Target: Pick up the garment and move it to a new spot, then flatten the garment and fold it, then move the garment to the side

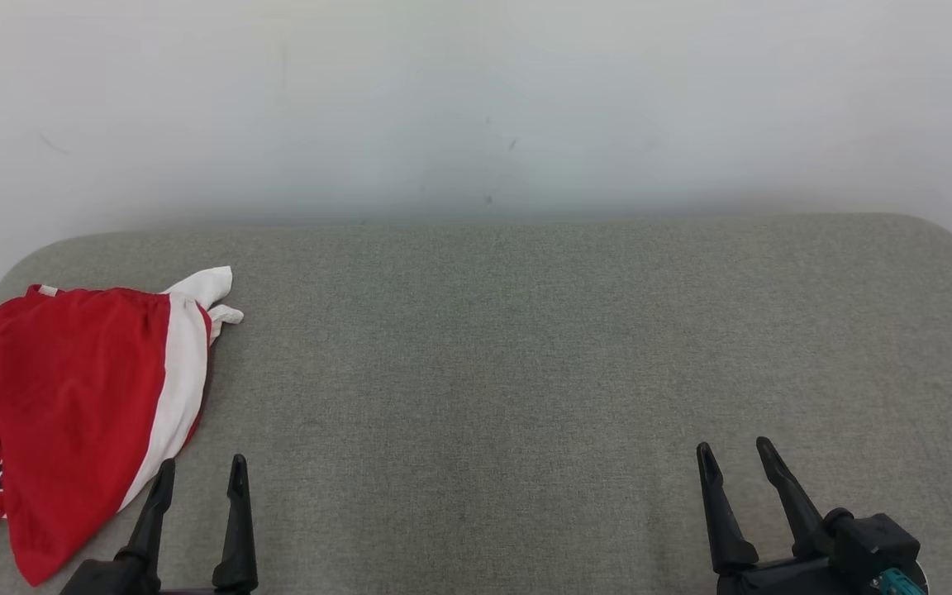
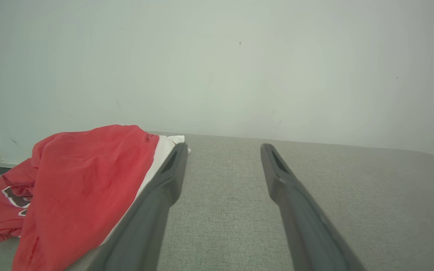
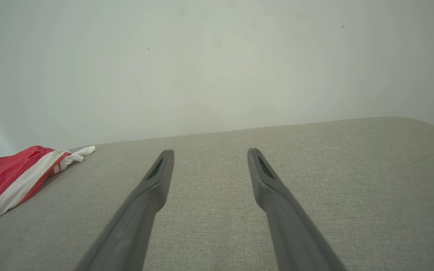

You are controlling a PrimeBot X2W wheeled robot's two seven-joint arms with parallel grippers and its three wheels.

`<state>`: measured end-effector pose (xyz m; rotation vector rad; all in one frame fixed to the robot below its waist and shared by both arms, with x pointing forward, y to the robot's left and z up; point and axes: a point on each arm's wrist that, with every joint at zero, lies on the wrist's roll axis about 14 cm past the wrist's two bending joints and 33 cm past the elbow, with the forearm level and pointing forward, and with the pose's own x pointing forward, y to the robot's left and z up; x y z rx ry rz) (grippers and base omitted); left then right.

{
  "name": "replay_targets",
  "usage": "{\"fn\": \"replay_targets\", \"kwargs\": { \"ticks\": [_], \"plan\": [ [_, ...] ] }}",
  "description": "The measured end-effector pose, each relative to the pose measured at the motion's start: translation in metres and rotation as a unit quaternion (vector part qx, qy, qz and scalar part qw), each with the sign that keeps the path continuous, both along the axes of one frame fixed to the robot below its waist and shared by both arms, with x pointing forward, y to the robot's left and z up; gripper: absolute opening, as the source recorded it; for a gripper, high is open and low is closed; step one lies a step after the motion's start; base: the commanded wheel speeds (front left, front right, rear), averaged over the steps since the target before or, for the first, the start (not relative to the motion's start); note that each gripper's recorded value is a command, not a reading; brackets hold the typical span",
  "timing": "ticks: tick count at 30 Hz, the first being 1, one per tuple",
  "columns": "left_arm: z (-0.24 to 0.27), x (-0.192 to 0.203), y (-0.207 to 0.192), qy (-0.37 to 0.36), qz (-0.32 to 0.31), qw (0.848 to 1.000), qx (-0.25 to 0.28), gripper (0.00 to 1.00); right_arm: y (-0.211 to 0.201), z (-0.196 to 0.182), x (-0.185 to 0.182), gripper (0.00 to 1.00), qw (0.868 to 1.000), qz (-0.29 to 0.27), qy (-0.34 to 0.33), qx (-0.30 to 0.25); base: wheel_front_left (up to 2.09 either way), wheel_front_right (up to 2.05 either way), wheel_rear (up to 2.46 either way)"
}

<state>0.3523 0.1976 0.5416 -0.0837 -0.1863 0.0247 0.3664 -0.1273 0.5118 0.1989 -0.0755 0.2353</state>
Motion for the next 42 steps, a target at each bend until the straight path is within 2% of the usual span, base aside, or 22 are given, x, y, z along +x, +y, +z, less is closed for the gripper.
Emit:
{"fn": "replay_targets", "kwargs": {
  "ticks": [16, 24, 32, 42],
  "plan": [
    [-0.009, -0.004, 0.003, 0.009, 0.004, 1.0, 0.004, 1.0, 0.005, -0.003, -0.001, 1.0, 1.0, 0.009, 0.0, -0.009, 0.0, 0.0, 0.0],
    [-0.015, -0.011, 0.016, 0.018, 0.028, 0.999, 0.009, 1.0, 0.018, -0.006, 0.002, 1.0, 1.0, 0.027, 0.004, -0.008, 0.0, 0.0, 0.0],
    [-0.024, -0.038, 0.056, 0.034, 0.096, 0.995, 0.008, 1.0, 0.056, -0.012, 0.01, 1.0, 0.996, 0.082, 0.013, -0.009, 0.0, 0.0, 0.0],
    [-0.033, -0.094, 0.114, 0.049, 0.207, 0.977, 0.006, 1.0, 0.123, -0.015, 0.016, 1.0, 0.984, 0.177, 0.017, -0.009, 0.0, 0.0, 0.0]
  ]
}}
